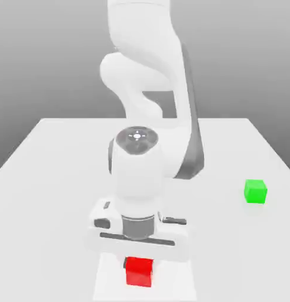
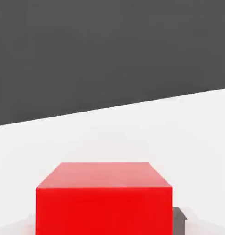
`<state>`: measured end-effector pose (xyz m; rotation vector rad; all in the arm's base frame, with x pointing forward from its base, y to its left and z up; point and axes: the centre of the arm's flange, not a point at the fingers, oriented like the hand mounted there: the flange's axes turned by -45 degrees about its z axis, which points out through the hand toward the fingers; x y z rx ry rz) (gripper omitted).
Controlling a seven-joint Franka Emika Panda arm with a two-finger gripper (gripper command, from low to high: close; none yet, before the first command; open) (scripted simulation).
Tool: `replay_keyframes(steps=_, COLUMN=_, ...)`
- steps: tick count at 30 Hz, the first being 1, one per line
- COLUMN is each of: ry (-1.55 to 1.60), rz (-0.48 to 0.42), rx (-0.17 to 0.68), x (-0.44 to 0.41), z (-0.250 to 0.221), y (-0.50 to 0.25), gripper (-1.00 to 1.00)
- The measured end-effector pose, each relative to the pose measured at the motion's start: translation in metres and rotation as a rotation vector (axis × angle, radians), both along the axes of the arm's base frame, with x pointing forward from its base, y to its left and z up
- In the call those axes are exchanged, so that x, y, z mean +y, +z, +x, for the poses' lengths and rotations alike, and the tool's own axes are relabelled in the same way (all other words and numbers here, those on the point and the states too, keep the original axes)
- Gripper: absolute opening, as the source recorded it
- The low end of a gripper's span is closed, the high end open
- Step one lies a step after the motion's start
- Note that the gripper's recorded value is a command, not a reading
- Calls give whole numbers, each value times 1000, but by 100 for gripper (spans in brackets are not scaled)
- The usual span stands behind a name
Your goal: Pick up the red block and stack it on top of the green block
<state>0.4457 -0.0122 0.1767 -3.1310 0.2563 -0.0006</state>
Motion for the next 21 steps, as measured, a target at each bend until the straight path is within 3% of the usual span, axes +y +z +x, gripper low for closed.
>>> replay_keyframes(steps=3, ry=39, rz=2, rx=0, x=10, z=-3, y=30, gripper=-100)
replay_keyframes(steps=8, ry=465, rz=19, rx=-2, x=119, z=-32, y=46, gripper=-100)
replay_keyframes(steps=21, ry=1551, rz=23, rx=-2, x=299, z=-197, y=66, gripper=-100)
